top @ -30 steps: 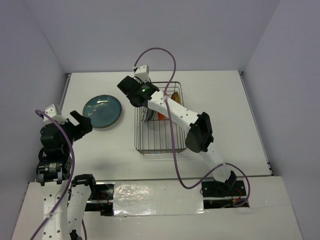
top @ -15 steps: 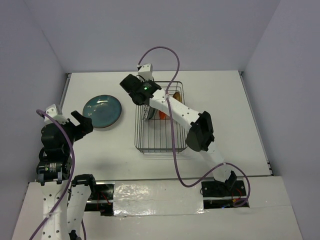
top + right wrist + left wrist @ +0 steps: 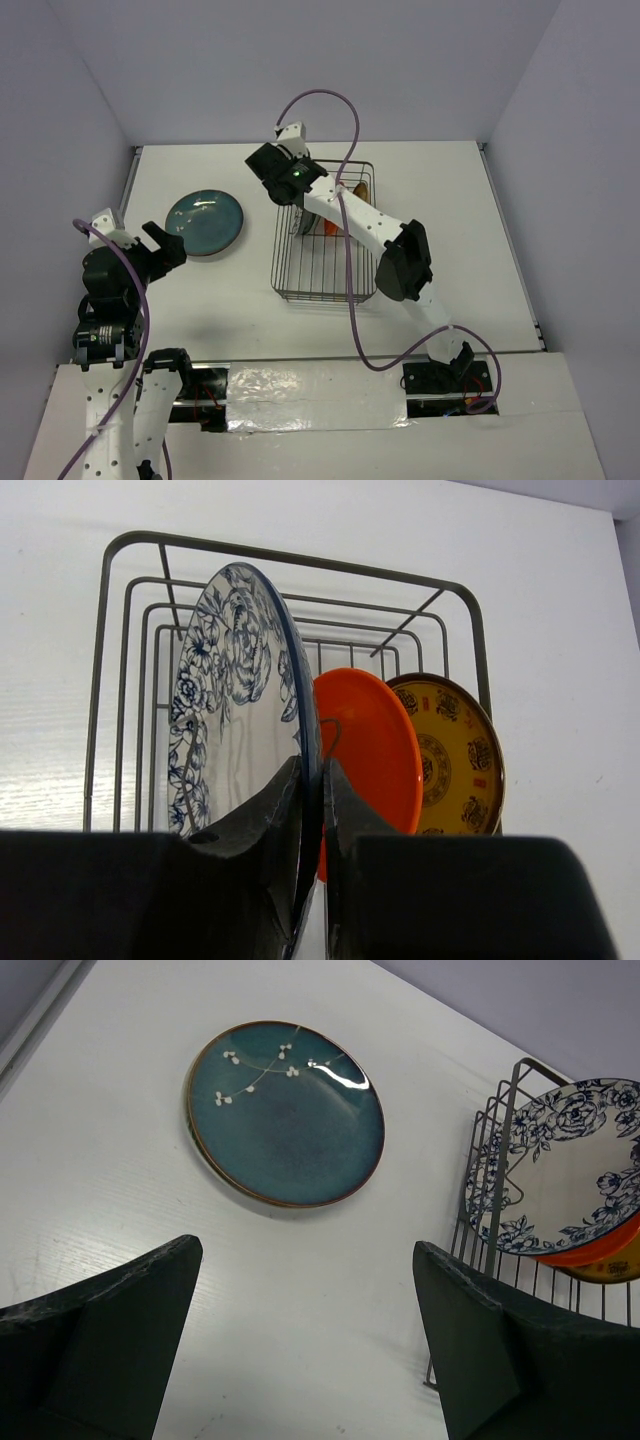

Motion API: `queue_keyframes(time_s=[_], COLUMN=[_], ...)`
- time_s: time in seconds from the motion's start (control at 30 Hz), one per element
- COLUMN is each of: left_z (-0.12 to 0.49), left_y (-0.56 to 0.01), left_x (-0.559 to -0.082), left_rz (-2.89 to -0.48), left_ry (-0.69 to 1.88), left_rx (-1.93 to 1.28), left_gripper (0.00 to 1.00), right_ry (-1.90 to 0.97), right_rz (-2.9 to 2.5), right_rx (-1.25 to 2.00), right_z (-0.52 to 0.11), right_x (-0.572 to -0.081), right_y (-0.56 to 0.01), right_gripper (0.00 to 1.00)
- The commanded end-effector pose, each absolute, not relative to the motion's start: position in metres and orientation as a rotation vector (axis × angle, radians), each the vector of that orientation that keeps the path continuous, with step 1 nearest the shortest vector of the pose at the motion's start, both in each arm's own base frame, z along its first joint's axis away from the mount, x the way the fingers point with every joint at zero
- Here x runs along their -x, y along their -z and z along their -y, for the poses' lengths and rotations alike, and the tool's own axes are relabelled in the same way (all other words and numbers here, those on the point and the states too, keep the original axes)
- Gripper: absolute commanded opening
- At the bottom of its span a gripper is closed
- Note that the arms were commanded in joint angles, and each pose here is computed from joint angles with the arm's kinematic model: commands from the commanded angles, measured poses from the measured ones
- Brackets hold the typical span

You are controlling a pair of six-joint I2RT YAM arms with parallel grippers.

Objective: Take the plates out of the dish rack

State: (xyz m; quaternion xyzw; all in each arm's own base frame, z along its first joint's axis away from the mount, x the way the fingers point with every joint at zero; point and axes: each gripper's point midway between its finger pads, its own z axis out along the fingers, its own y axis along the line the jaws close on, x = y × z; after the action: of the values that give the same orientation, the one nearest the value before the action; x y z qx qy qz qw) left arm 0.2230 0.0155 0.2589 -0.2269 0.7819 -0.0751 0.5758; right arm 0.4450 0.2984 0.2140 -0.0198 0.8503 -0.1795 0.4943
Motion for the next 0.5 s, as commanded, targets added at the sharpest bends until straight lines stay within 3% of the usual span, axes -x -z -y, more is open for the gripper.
queue_keyframes(time_s=[0.0,0.47], left_z=[-0.018,-0.015], left_y=[-0.267,-0.264], left_x=[-0.226,-0.228], left_rz=[-1.799,-1.812], left_ry=[0.162,0.166], left_rx=[0.513,0.507], left_gripper=[1.00,0.99], right_ry=[0.439,0.440], right_rz=[-2.002,-1.957], right_rx=[0.102,0.030], right_z=[-0.280,-0.269], right_x=[-0.443,-0.442], right_y=[-0.263,-0.290], right_gripper=[0.00,0.00])
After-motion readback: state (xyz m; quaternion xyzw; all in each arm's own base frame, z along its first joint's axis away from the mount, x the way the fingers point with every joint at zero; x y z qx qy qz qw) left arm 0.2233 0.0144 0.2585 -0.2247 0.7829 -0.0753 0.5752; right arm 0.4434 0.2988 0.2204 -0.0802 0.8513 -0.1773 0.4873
